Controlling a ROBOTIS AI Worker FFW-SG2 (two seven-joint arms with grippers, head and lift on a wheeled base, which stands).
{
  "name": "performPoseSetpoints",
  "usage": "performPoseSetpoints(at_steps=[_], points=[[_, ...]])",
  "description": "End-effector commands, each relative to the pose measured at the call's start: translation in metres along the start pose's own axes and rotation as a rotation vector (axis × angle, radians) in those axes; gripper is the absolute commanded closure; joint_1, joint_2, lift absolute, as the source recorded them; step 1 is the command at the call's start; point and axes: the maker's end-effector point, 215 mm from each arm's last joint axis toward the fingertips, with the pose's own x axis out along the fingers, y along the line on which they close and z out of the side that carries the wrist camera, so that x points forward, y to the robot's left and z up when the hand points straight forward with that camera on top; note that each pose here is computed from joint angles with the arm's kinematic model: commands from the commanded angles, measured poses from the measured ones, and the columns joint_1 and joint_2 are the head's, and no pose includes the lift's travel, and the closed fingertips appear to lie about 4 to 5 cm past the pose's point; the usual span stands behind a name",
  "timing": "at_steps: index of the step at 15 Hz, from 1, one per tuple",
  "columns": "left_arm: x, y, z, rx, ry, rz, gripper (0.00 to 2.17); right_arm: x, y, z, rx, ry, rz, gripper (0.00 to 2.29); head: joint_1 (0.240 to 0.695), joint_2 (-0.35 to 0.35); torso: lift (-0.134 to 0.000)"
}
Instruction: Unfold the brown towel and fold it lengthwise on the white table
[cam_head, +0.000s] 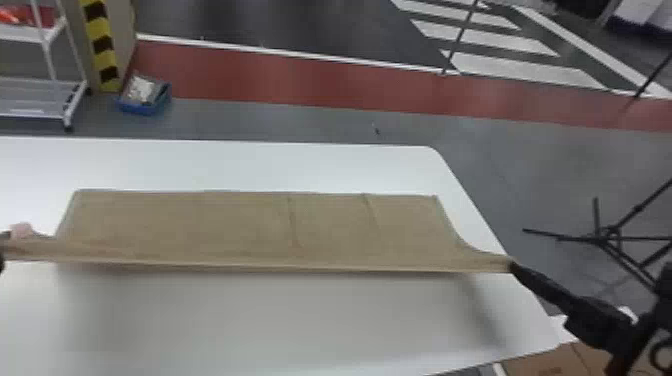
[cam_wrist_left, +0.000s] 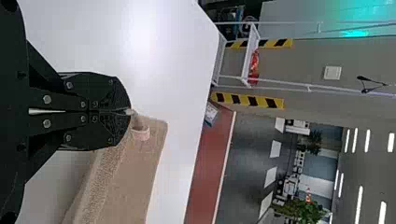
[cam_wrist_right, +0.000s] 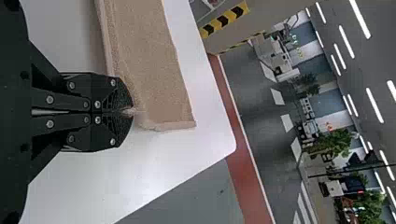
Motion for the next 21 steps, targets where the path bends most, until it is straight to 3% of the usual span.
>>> performPoseSetpoints(at_steps=[1,4,7,11,14,19,21], points=[[0.006,-0.006,0.005,0.015,0.007,-0.003,1.79,0.018,0.011,0.002,0.014,0.028,0.002,1.48,0.695,-0.292,-0.123],[0.022,-0.007,-0.002,0.044,0.061,0.014,1.78,0.062,0.022,0.018,-0.002,0.045,0.0,1.48,0.695,-0.274,-0.123],[0.051,-0.004,-0.01,0.115,0.128,0.092,1.78,0.116,0.021,0.036,-0.003,0.081,-0.028,1.48,0.695,-0.232,-0.123],[0.091,-0.03,0.007,0.15,0.127,0.105,1.78,0.174,0.03,0.057,-0.01,0.124,-0.012,1.48,0.695,-0.199,-0.123],[0.117,-0.057,0.02,0.196,0.126,0.111,1.78,0.194,0.033,0.079,-0.054,0.083,-0.018,1.48,0.695,-0.194,-0.123],[0.126,-0.049,0.04,0.168,0.088,0.15,1.78,0.198,0.029,0.104,-0.033,0.039,-0.031,1.48,0.695,-0.196,-0.123],[0.129,-0.052,0.047,0.154,0.084,0.132,1.78,0.196,0.02,0.102,-0.03,0.047,-0.042,1.48,0.695,-0.194,-0.123]])
